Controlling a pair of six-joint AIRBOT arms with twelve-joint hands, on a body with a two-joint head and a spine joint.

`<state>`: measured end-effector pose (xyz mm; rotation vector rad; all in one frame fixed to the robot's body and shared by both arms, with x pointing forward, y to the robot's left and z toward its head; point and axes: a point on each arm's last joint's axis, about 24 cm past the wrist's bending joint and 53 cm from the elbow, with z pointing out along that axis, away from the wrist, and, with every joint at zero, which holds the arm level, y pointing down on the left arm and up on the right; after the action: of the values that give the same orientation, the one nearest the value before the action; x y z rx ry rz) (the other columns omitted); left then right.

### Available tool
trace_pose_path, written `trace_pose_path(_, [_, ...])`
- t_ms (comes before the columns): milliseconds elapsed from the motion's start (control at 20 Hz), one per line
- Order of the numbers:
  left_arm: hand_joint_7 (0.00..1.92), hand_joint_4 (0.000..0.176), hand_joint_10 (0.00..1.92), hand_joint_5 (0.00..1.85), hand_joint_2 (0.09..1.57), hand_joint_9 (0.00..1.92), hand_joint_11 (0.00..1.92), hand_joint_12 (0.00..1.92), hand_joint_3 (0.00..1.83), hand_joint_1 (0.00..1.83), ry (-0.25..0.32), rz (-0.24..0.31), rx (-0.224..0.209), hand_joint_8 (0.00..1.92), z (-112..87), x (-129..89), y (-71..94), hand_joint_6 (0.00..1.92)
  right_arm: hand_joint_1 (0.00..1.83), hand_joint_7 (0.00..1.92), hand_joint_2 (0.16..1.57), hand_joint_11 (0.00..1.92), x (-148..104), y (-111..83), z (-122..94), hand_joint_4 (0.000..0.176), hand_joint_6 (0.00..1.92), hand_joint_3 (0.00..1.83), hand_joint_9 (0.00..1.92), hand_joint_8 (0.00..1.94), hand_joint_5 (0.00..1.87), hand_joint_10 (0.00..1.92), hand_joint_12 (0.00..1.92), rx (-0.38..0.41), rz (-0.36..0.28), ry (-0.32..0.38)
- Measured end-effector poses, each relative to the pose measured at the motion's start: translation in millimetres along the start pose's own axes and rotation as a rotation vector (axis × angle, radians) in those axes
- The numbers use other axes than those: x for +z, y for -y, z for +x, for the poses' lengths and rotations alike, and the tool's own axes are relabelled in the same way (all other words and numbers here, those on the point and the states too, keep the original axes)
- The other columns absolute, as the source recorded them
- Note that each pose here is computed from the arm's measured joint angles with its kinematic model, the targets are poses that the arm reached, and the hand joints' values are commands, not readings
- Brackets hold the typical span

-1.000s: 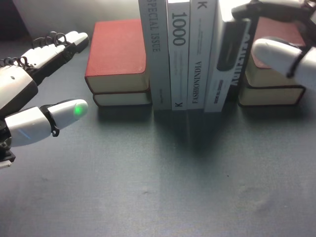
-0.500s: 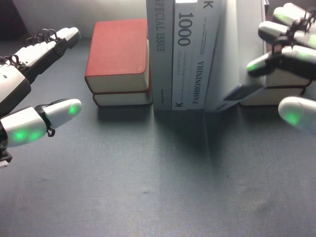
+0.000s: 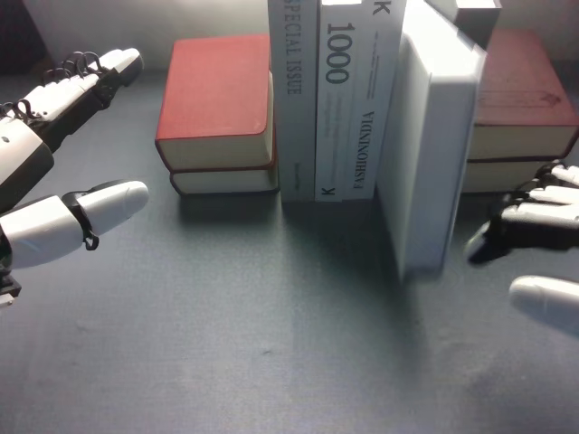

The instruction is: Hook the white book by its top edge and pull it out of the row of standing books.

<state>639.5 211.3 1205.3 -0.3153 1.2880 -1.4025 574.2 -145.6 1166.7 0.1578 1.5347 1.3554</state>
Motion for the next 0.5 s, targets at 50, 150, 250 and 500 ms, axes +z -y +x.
trace_pose_path(50, [0.00, 0.000, 0.00, 0.03, 1.34, 0.05, 0.00, 0.78, 0.00, 0.47, 0.002, 0.002, 0.000, 0.00, -0.4, -0.1, 0.4, 0.00, 0.19, 0.67, 1.56, 0.01, 0.0, 0.5, -5.7, 0.000, 0.72, 0.01, 0.56, 0.44, 0.29, 0.98, 1.69, 0.002, 0.000, 0.020])
trace_pose_path(150, [0.00, 0.000, 0.00, 0.03, 1.35, 0.05, 0.00, 0.81, 0.00, 0.47, 0.003, 0.002, 0.000, 0.00, -0.7, -0.3, 0.4, 0.00, 0.11, 0.62, 1.57, 0.00, -0.4, -1.1, -13.0, 0.000, 0.71, 0.01, 0.57, 0.43, 0.24, 0.97, 1.66, 0.006, -0.006, 0.049])
trace_pose_path(250, [0.00, 0.000, 0.00, 0.02, 1.35, 0.06, 0.00, 0.75, 0.00, 0.46, 0.002, -0.002, -0.006, 0.00, 1.2, -1.8, -0.1, 0.00, 0.04, 0.63, 1.57, 0.00, -3.2, -3.0, -15.8, 0.000, 0.69, 0.02, 0.64, 0.41, 0.24, 0.92, 1.66, 0.007, -0.017, 0.062])
trace_pose_path(500, [0.00, 0.000, 0.00, 0.03, 1.35, 0.00, 0.00, 0.27, 0.00, 0.41, 0.007, 0.003, -0.011, 0.00, 1.7, -4.7, 2.9, 0.00, 0.00, 0.30, 1.56, 0.00, -17.8, -3.4, -40.8, 0.000, 0.68, 0.00, 0.11, 0.29, 0.03, 0.84, 1.57, -0.031, 0.005, 0.150])
